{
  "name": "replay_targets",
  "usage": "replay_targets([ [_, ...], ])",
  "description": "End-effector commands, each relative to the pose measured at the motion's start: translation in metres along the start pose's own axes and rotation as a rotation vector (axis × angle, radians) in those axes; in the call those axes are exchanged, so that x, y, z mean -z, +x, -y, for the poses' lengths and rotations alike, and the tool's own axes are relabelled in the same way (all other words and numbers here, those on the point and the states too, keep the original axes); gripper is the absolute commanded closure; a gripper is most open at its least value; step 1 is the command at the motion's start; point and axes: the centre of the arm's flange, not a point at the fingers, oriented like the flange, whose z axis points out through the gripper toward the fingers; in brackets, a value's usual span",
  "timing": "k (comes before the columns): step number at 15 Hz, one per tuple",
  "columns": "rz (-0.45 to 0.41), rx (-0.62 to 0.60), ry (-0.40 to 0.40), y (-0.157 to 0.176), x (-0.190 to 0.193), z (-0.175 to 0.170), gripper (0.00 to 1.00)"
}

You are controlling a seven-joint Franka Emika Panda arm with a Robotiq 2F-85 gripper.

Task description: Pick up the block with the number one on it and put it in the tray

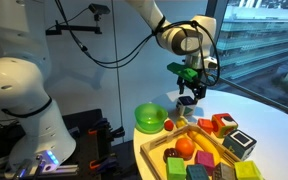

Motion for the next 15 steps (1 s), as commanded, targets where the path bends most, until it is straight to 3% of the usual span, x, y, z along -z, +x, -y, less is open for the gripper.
replay_targets([
  [1, -0.002, -0.074, 0.012, 0.005, -0.010, 0.011, 0.00],
  [15, -0.047, -0.126, 0.084, 0.027, -0.046, 0.036, 0.00],
])
